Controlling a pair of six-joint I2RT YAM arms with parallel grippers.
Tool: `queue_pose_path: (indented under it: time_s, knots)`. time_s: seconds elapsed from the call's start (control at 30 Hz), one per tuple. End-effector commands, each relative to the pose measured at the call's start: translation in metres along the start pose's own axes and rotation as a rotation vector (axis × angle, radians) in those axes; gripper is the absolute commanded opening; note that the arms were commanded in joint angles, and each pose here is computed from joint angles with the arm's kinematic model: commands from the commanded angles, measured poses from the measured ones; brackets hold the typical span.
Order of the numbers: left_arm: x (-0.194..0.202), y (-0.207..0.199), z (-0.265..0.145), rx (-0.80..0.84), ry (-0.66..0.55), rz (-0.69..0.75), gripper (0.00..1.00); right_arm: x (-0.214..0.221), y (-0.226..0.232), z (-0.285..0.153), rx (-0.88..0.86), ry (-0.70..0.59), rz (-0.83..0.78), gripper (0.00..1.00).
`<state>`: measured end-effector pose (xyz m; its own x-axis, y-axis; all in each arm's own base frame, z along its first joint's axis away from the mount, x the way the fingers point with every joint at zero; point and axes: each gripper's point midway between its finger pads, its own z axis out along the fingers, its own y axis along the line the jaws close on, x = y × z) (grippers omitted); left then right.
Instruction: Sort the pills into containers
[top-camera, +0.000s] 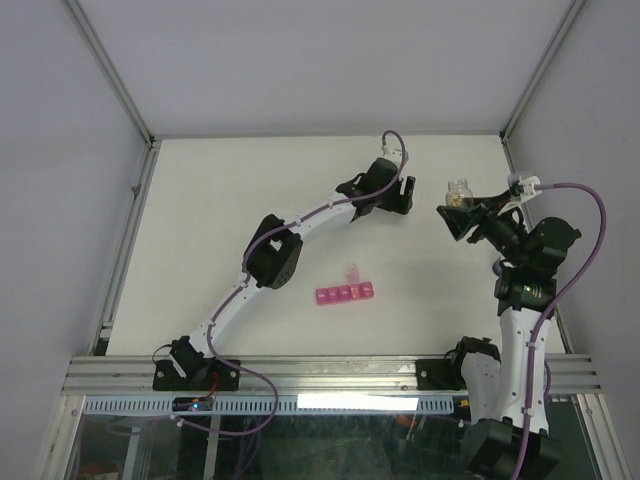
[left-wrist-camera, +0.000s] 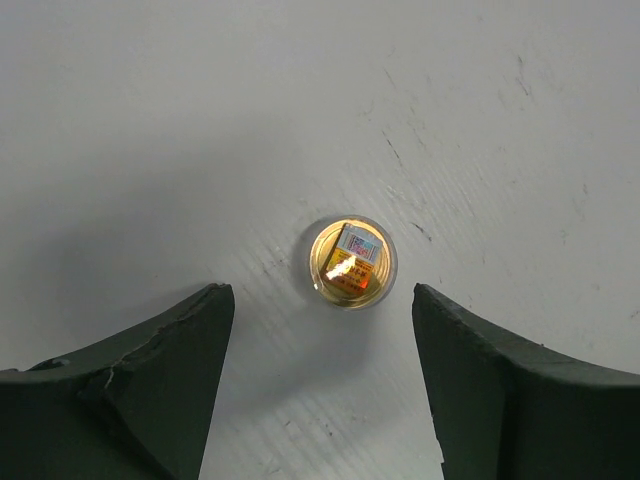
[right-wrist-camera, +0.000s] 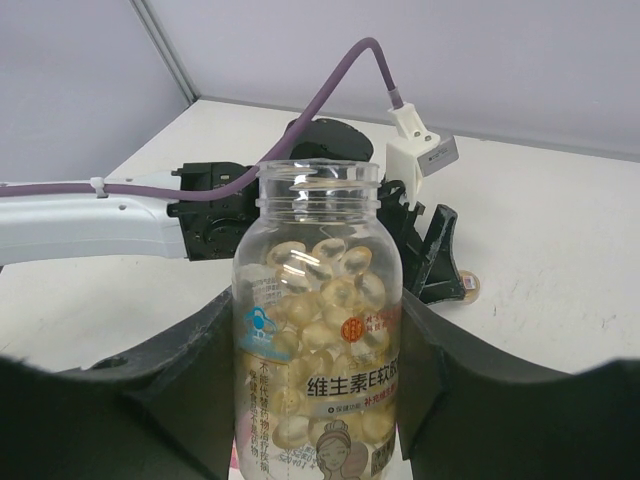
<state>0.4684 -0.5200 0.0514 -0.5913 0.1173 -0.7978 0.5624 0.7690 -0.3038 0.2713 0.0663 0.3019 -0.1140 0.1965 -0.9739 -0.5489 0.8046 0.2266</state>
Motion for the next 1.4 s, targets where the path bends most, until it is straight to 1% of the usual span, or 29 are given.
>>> queue_pose_path:
  time_s: [0.0, 0.43, 0.6, 0.73, 0.87, 1.1, 1.23, 1.37]
  knots:
    - [-0.042, -0.021, -0.004, 0.059, -0.114, -0.063, 0.72, -0.02, 0.003, -0.002, -0.001, -0.056, -0.043, 0.0]
    - [-0.03, -0.028, 0.012, 0.086, -0.113, -0.09, 0.7, -0.019, 0.005, -0.003, -0.011, -0.059, -0.036, 0.0]
    - [-0.034, -0.035, 0.013, 0.122, -0.132, -0.087, 0.66, -0.019, 0.004, -0.003, -0.013, -0.058, -0.034, 0.0]
    - [-0.037, -0.039, 0.015, 0.143, -0.146, -0.087, 0.61, -0.018, 0.004, -0.003, -0.015, -0.058, -0.032, 0.0]
    - [-0.034, -0.041, 0.018, 0.168, -0.146, -0.098, 0.59, -0.018, 0.004, -0.003, -0.014, -0.058, -0.03, 0.0]
    - [-0.029, -0.052, 0.02, 0.235, -0.133, -0.111, 0.49, -0.017, 0.004, -0.003, -0.017, -0.057, -0.027, 0.0]
    - [-0.023, -0.061, 0.016, 0.289, -0.109, -0.086, 0.46, -0.017, 0.003, -0.004, -0.016, -0.055, -0.026, 0.0]
    - [-0.015, -0.075, 0.009, 0.354, -0.089, -0.024, 0.45, -0.016, 0.003, -0.004, -0.016, -0.054, -0.024, 0.0]
